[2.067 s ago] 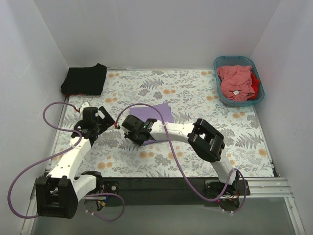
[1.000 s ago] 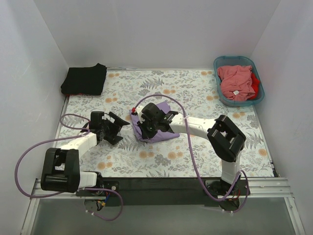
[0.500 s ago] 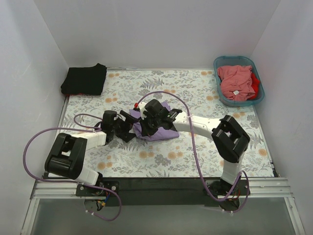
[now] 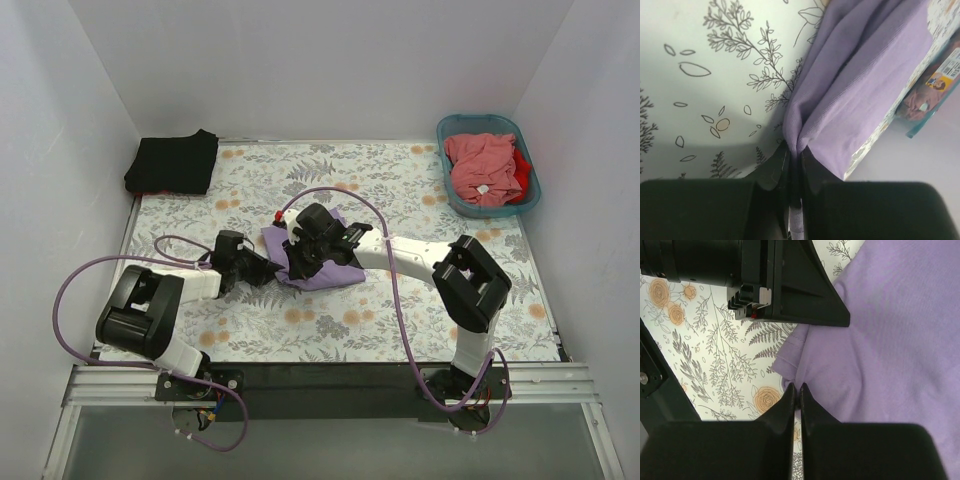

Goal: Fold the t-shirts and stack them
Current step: Neatly place the folded tshirt to the corner

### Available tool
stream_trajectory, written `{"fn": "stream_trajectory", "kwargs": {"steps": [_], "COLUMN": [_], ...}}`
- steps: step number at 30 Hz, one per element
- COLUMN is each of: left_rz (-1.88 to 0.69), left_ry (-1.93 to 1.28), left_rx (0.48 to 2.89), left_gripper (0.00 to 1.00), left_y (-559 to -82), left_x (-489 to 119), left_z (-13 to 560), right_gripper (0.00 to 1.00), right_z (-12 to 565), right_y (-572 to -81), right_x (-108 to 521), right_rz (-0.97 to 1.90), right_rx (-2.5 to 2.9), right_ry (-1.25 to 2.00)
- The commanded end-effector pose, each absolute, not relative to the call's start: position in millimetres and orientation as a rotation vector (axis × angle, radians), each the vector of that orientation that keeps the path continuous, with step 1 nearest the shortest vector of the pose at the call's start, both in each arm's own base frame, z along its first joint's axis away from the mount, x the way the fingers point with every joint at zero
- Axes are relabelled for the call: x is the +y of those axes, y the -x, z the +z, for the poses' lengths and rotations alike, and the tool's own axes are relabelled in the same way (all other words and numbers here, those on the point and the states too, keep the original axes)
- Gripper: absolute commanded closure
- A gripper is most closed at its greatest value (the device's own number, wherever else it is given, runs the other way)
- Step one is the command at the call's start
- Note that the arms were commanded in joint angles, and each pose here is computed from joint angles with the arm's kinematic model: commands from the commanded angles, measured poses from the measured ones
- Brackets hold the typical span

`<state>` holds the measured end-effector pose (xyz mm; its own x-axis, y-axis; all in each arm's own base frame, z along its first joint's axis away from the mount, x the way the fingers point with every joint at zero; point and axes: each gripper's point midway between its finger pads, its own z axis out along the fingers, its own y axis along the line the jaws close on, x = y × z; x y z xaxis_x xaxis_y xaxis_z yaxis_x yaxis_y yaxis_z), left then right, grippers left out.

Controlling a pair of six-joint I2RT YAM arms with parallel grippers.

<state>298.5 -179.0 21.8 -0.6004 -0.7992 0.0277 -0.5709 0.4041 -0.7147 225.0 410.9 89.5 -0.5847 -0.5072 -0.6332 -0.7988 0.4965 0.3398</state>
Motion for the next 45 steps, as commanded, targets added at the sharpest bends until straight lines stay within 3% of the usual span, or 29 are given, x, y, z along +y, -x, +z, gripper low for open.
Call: {"fn": "stream_trajectory", "kwargs": {"steps": [1, 3, 4, 12, 14, 18, 22, 30, 37, 45], "left_rz": [-0.912, -0.886, -0.875, -0.624, -0.537, -0.391, -0.245, -0.007, 0.188, 0.222], "left_ry": [1.158, 1.119, 1.103, 0.816, 0.722, 0.543, 0.405, 0.28, 0.186, 0.13], "left_rx": [2.368, 2.374, 2.376, 2.441, 2.463, 2.493, 2.42, 2.296, 2.188, 2.093], "left_gripper": [1.0, 1.0, 1.0, 1.0, 1.0, 1.0, 1.0, 1.0, 1.0, 1.0], "left_y": [-298, -302, -305, -353, -367, -402, -449, -531, -594, -639], "left_x": [-171, -169, -169, -141, -125, -107, -89, -43, -5, 16], "left_z": [15, 16, 18, 27, 24, 36, 65, 106, 144, 177], "right_gripper": [0.87, 0.78, 0.68, 0.4, 0.25, 0.16, 0.02, 0.01, 0.02, 0.02], "right_z": [104, 103, 103, 111, 109, 117, 115, 117, 105, 105], "right_y": [-224, -222, -222, -229, -233, -237, -233, -240, -234, -234], "right_x": [420, 421, 421, 394, 379, 343, 304, 239, 235, 242], "right_rz": [0.924, 0.941, 0.946, 0.853, 0.777, 0.637, 0.523, 0.255, 0.274, 0.29], "right_rx": [2.238, 2.242, 2.242, 2.255, 2.277, 2.297, 2.341, 2.371, 2.43, 2.512], "right_ry": [1.072, 1.081, 1.082, 1.037, 1.021, 0.981, 0.922, 0.785, 0.755, 0.747]}}
